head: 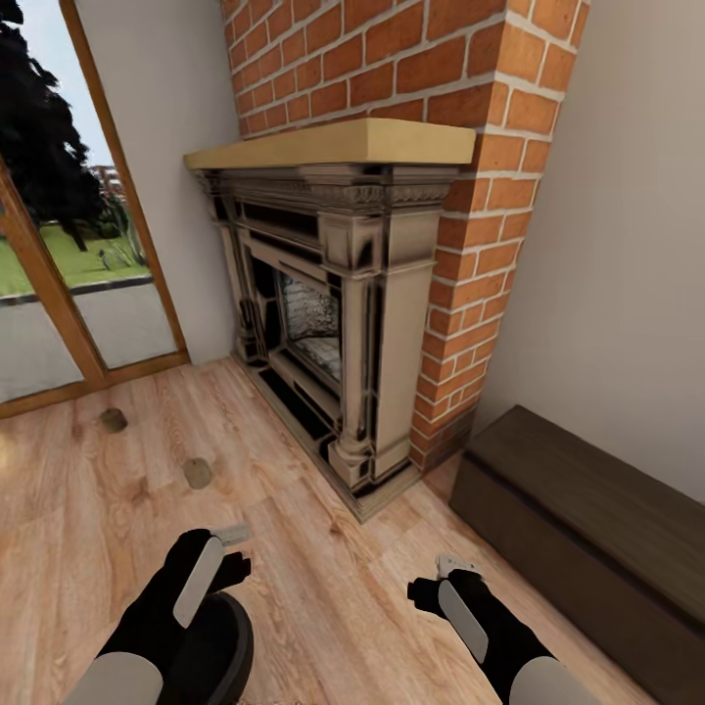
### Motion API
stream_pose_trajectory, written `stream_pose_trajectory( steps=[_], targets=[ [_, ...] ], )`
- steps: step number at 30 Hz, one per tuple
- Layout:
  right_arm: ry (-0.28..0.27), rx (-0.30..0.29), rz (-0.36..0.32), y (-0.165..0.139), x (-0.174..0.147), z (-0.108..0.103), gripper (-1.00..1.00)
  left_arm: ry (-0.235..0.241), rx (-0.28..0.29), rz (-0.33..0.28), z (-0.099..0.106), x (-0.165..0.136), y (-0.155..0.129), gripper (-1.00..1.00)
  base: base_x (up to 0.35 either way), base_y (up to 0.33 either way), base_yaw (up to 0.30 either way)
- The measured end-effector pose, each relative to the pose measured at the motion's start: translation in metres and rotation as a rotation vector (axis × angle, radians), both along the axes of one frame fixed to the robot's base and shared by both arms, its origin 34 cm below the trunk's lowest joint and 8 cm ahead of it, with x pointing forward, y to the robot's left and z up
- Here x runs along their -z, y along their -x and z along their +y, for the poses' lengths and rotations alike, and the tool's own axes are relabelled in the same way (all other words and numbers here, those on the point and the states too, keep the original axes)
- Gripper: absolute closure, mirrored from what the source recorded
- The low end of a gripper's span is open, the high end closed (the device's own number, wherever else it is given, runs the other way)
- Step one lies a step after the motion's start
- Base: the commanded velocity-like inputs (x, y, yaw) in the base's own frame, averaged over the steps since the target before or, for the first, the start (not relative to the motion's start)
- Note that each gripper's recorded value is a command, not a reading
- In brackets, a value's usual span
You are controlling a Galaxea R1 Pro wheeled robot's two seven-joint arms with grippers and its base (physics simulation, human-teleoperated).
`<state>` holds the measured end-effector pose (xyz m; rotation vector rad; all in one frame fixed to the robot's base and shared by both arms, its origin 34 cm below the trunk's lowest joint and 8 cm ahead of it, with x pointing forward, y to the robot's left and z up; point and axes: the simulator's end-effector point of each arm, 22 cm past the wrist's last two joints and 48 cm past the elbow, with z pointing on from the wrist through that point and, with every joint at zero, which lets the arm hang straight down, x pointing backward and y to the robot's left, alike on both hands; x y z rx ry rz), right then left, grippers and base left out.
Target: Place each of the two pumpkins and all three candles from the living room inside a cabinet in the living room (use any cabinet), then make sure every cabinet is closed, and position the cauldron so it is next to a table in the living room.
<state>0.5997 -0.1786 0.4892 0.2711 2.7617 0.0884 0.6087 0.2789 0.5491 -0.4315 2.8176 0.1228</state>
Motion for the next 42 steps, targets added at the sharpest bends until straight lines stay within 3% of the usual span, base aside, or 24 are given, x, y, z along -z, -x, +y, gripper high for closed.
stream_pose_trajectory(
  steps=[42],
  targets=[
    [0.005,-0.001,0.001,0.0003,-0.0001,0.0002,-1.00,0.016,0.003,-0.006,-0.0042,-0.0006,-0.0016,-1.00,0.000,0.000,0.288]
  ],
)
